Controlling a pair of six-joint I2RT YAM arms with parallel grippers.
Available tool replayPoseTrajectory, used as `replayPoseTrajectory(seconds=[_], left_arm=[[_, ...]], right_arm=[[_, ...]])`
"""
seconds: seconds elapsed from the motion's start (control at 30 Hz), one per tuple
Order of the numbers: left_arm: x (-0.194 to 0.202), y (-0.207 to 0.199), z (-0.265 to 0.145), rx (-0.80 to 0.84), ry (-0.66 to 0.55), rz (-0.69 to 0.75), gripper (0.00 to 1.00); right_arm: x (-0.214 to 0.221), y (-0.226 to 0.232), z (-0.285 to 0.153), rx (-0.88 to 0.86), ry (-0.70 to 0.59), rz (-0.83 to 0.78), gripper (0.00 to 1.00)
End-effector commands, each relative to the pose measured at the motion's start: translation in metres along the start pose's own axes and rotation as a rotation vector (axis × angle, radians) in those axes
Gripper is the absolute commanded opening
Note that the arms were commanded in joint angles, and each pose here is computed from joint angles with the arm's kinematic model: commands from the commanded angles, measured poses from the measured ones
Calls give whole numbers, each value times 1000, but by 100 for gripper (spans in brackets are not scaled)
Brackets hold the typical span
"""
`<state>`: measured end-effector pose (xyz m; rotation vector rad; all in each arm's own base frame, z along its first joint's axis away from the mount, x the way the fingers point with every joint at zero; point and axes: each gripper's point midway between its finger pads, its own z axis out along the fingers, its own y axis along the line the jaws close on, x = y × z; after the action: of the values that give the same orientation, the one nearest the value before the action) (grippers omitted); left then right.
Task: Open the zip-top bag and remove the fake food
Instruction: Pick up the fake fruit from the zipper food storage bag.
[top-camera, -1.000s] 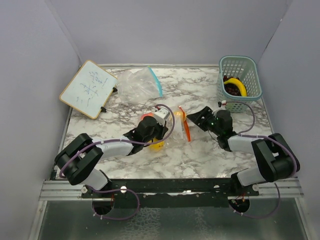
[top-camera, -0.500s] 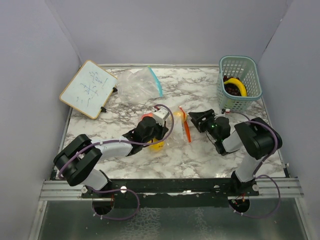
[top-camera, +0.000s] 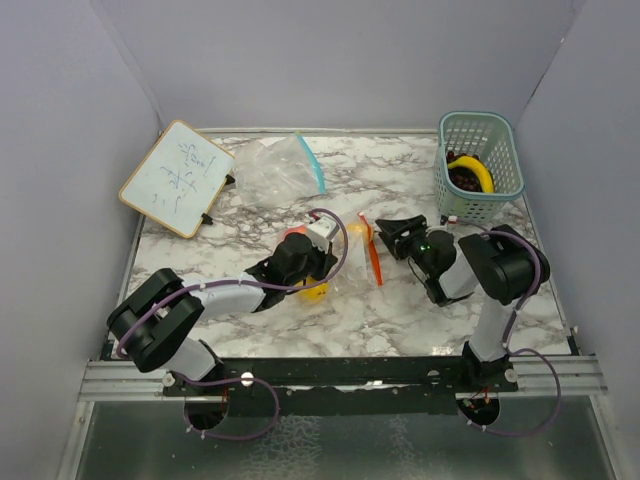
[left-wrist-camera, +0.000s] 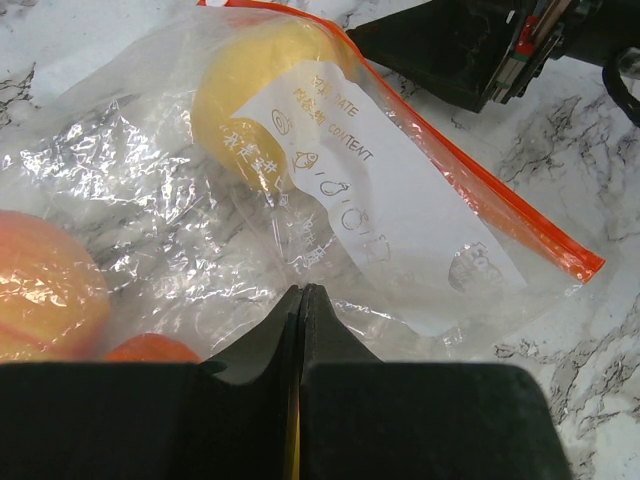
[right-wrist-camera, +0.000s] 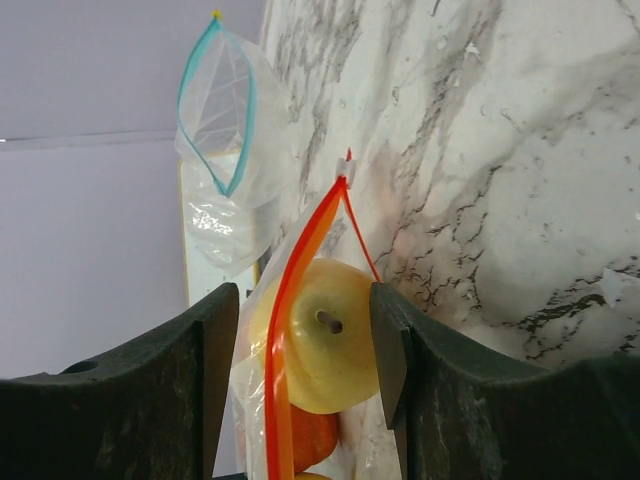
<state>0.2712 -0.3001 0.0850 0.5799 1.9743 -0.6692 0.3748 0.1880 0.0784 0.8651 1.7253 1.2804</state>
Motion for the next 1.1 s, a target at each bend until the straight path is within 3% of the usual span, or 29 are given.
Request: replayPoseTrajectory(seconds=[0.0, 0.07, 0.2, 0.5, 0.9, 1.07], left_arm=[[-13, -5, -3, 28, -36, 0, 0], [-13, -4, -5, 22, -37, 2, 0], [-12, -2, -6, 12, -33, 7, 0], [-12, -3, -3, 15, -32, 5, 0], [-16, -3, -4, 9, -41, 8, 0], [-16, -3, -4, 10, -42, 7, 0]], right_arm=[[-1, -4, 10, -6, -3, 17, 54], [1, -6, 12, -1, 8, 27, 52], [2, -5, 12, -5, 16, 47, 37], [11, -1, 13, 49, 46, 41, 48], [21, -2, 14, 67, 17, 68, 46], [20, -2, 11, 82, -23, 52, 36]])
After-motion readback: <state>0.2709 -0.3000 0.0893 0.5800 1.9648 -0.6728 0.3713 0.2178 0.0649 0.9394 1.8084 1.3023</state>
